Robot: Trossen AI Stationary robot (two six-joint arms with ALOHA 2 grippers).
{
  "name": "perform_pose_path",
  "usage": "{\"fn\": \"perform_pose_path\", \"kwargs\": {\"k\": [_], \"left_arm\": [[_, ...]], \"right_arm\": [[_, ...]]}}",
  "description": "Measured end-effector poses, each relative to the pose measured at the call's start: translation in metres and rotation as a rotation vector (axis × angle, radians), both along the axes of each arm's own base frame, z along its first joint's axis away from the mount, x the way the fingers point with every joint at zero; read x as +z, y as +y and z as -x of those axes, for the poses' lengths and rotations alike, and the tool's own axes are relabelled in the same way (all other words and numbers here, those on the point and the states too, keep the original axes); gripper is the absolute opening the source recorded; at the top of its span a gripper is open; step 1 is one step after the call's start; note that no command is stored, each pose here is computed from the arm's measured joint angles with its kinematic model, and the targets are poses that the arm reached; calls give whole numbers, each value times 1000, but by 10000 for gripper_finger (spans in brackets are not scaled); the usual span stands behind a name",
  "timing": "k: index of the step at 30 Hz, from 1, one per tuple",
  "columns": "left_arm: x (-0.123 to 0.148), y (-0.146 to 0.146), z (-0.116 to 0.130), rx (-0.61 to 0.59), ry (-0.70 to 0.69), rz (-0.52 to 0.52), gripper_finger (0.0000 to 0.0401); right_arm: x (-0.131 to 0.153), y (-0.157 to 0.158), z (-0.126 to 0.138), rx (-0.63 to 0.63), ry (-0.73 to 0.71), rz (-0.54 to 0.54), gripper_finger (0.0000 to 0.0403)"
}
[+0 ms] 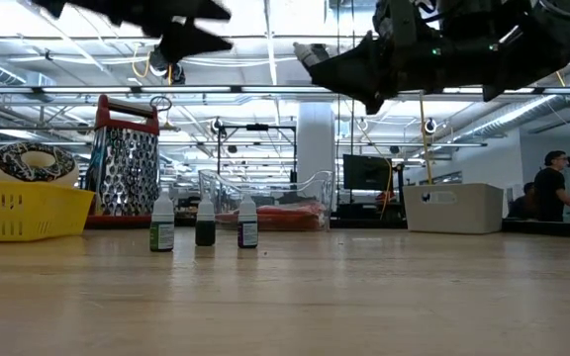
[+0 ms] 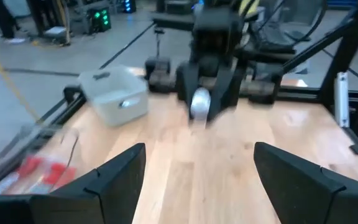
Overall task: Pick & Place Food Item
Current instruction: Put the left black food coloring bottle into the white bin
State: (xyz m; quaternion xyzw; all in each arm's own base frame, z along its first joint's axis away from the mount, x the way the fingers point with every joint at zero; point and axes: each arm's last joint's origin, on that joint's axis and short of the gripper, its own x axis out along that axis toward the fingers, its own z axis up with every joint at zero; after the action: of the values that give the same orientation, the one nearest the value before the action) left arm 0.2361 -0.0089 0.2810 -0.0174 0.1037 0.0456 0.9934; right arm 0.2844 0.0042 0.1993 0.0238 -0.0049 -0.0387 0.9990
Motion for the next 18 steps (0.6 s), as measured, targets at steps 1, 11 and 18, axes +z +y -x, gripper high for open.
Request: {"fn": "perform_pose_path", "kwargs": {"k": [1,11,18], "left_arm": [[-5,2,3,8,-2,7,299],[-29,19,36,146,-113,10,306],[-37,26,44,257,-183,40,302]], "right_arm": [[1,-3,5,-10,-3,-11,50],[-18,-25,71,-237,-11,-144,50],[-41,-36,119,-533,-24,-171,50]]}}
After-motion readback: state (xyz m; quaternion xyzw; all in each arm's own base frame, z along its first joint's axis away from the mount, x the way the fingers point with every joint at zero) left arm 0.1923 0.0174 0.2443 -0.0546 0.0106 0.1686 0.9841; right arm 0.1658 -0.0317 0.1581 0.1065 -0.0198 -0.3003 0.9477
